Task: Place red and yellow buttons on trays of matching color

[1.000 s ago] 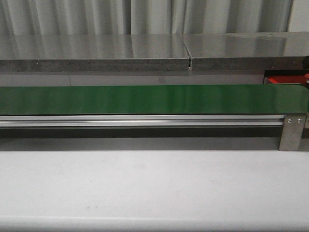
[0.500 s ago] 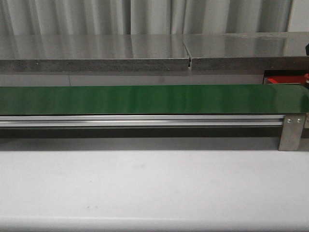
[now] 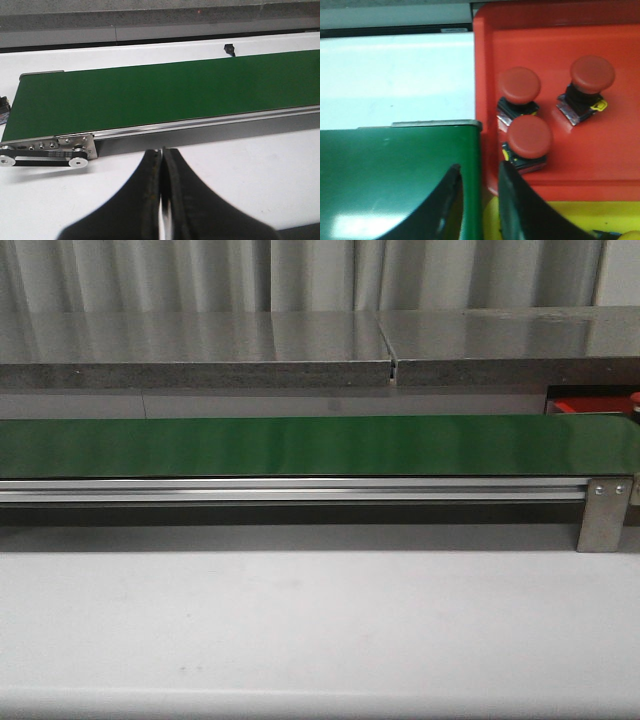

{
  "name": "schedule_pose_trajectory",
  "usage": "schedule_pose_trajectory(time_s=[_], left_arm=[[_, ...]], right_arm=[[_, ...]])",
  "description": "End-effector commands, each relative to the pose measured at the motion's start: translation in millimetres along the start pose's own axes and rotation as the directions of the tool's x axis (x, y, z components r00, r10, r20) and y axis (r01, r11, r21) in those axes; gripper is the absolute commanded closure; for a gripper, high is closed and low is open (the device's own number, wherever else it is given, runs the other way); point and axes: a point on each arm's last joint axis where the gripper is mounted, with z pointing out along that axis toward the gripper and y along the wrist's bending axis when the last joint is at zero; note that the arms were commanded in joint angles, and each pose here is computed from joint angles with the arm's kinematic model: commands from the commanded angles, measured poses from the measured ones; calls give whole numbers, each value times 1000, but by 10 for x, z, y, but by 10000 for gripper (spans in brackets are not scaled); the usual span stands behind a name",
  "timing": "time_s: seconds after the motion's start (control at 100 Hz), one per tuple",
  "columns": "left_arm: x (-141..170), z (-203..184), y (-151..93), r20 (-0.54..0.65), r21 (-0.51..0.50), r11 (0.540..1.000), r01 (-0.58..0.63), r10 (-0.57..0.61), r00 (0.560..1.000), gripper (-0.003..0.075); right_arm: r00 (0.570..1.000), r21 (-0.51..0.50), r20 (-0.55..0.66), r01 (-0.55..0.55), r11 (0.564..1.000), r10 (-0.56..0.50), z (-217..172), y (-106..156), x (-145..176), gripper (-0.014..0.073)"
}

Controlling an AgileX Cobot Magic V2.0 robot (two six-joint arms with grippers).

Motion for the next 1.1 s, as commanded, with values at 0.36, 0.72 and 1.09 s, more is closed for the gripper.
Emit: schedule_pose_trajectory(time_s=[0.36,0.72,1.09], left_arm=[[-130,-37,-12,91,6,1000,10,-11,996,741],[-130,-37,-12,91,6,1000,10,-11,996,741],[-130,-37,-12,91,6,1000,10,-11,996,741]], right_arm=[[972,-120,198,149,982,-123,-989,613,38,670],[956,-168,254,192,967,-146,-1549,691,504,670],[929,-174,341,212,962,-143,-1981,631,984,670]])
